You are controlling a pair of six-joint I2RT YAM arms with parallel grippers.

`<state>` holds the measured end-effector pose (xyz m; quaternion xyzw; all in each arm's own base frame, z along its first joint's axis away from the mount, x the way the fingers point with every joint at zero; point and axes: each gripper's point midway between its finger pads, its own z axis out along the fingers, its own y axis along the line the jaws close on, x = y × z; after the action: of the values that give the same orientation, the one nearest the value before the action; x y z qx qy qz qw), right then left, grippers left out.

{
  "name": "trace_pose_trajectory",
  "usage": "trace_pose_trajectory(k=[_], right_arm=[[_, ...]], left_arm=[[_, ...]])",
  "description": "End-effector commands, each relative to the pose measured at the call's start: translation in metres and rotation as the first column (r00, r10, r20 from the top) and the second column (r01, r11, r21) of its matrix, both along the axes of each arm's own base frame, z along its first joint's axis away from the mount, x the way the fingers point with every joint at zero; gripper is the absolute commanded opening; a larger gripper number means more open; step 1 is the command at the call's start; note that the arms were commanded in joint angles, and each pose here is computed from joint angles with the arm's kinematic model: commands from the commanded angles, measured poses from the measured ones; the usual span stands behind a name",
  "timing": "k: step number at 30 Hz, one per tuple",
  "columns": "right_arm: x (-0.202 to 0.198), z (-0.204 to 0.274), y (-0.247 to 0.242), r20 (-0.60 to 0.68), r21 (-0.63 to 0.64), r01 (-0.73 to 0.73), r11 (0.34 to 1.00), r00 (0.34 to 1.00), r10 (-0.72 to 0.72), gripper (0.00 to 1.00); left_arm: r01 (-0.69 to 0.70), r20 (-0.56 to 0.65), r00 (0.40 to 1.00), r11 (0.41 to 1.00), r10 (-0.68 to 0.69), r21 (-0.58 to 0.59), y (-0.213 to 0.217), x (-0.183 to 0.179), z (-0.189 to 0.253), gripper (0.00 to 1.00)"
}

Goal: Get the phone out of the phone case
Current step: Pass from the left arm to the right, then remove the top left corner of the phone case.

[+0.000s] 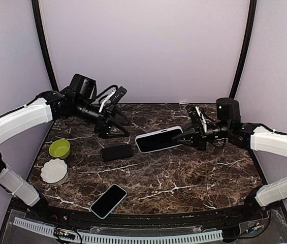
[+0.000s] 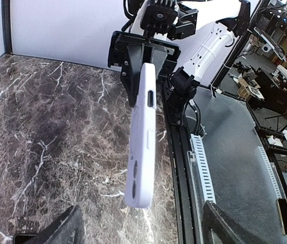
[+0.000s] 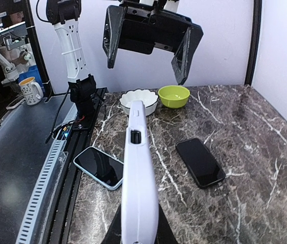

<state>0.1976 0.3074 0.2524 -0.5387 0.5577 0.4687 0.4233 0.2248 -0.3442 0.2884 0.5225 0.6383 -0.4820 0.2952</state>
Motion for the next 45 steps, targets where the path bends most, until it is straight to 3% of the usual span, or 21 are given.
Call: trace_pose_trajectory(k=[1, 4, 7, 9, 13, 16, 19, 24, 29, 33, 42, 45], right_arm=[[0.01, 0.04, 0.015, 0.171, 0.09, -0.068, 0.994, 0.984, 0.051, 0.0], [0.014, 0.037, 0.026, 0.137, 0.07, -0.106, 0.992, 0.986, 0.096, 0.0], [0.001, 0.045, 0.029, 0.225, 0.131, -0.144, 0.981, 0.968, 0.112, 0.0], [0.002, 0.053, 0.031, 0.232, 0.182, -0.1, 0.978, 0.971, 0.056, 0.0], [0.001, 0.048, 0.036, 0.204, 0.147, -0.092, 0.985, 0.977, 0.061, 0.0], [-0.015, 0.04, 0.034, 0.318, 0.115, -0.161, 0.98, 0.941, 0.117, 0.0], [-0.019, 0.034, 0.031, 0.455, 0.095, -0.169, 0.981, 0.884, 0.108, 0.0], [-0.025, 0.029, 0.035, 0.426, 0.07, -0.23, 0.971, 0.887, 0.179, 0.0], [-0.019, 0.023, 0.044, 0.486, 0.086, -0.135, 0.987, 0.87, 0.077, 0.0], [-0.019, 0.019, 0.049, 0.477, 0.075, -0.138, 0.988, 0.875, 0.086, 0.0], [-0.022, 0.009, 0.057, 0.502, 0.006, -0.168, 0.986, 0.853, 0.142, 0.0], [-0.024, 0.01, 0.057, 0.509, 0.006, -0.176, 0.984, 0.848, 0.149, 0.0]], left_arm=[[0.001, 0.079, 0.997, 0.998, -0.007, 0.069, 0.023, -0.021, -0.001, 0.81], [0.003, 0.21, 0.978, 0.999, -0.015, 0.054, 0.032, -0.026, -0.002, 0.78], [-0.026, 0.318, 0.948, 0.999, 0.011, 0.043, 0.038, -0.022, -0.012, 0.77], [-0.028, 0.393, 0.919, 0.999, 0.014, 0.031, 0.043, -0.024, -0.014, 0.76], [0.0, 0.5, 0.866, 1.0, -0.002, 0.003, 0.052, -0.035, -0.021, 0.77], [0.031, 0.553, 0.832, 0.999, -0.03, 0.007, 0.055, -0.04, -0.025, 0.77], [0.075, 0.578, 0.813, 0.997, -0.067, 0.01, 0.054, -0.045, -0.028, 0.73], [0.143, 0.619, 0.778, 0.99, -0.11, -0.004, 0.052, -0.052, -0.026, 0.68], [0.166, 0.629, 0.769, 0.986, -0.114, -0.025, 0.049, -0.052, -0.021, 0.65], [0.227, 0.63, 0.763, 0.973, -0.147, -0.048, 0.046, -0.061, -0.022, 0.56], [0.28, 0.593, 0.781, 0.958, -0.194, -0.056, 0.042, -0.066, -0.035, 0.55], [0.297, 0.592, 0.778, 0.954, -0.211, -0.05, 0.04, -0.067, -0.039, 0.45]])
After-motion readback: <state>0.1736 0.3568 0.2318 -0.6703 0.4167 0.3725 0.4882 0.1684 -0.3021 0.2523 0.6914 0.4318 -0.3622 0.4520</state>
